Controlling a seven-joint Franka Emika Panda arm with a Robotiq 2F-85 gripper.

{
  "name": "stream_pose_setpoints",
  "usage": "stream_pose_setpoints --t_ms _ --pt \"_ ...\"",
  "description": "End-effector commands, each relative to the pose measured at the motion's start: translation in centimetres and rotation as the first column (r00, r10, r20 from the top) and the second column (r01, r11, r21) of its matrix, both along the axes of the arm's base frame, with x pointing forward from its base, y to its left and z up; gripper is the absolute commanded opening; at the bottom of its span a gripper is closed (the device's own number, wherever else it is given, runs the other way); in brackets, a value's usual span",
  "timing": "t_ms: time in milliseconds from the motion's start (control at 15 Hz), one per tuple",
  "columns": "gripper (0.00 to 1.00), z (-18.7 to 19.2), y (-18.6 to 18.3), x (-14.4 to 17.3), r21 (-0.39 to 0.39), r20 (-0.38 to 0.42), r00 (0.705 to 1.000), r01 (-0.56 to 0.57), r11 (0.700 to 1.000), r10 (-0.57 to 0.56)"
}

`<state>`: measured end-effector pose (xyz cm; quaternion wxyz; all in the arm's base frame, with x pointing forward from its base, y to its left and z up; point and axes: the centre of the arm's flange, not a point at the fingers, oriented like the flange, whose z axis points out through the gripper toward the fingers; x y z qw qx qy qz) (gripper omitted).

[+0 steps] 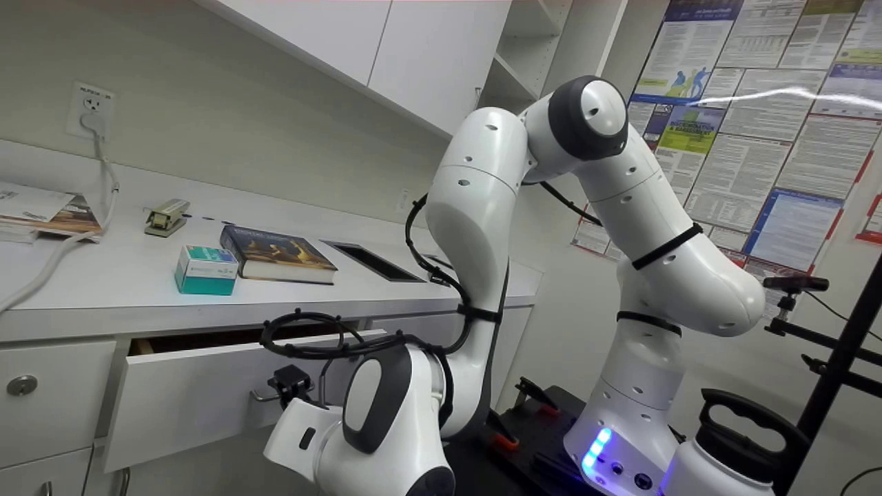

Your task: Pull open the top right most drawer of the kitchen cabinet

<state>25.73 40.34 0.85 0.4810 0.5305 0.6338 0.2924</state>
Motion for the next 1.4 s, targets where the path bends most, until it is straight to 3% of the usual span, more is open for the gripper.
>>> stream_pose_setpoints --t_ms 0,200,467,533,600,1200,1333 --pt "1.00 -0.1 0.0 0.3 -0.030 0.082 0.997 -0.003 1.000 0.006" --pt "1.00 0.0 0.2 0.9 -0.039 0.160 0.987 -0.006 0.999 0.012" --pt "1.00 -0.4 0.1 1.2 -0.044 0.190 0.982 -0.009 0.999 0.018" --pt "0.75 -0.6 0.1 1.3 -0.042 0.194 0.981 -0.011 0.999 0.019" --pt "0.74 -0.7 0.0 1.3 -0.040 0.195 0.981 -0.013 0.999 0.021" --pt "0.05 -1.8 -0.5 1.2 -0.023 0.184 0.983 -0.016 1.000 0.020" --pt "0.00 -2.1 -0.7 1.0 -0.017 0.180 0.984 -0.017 1.000 0.019"
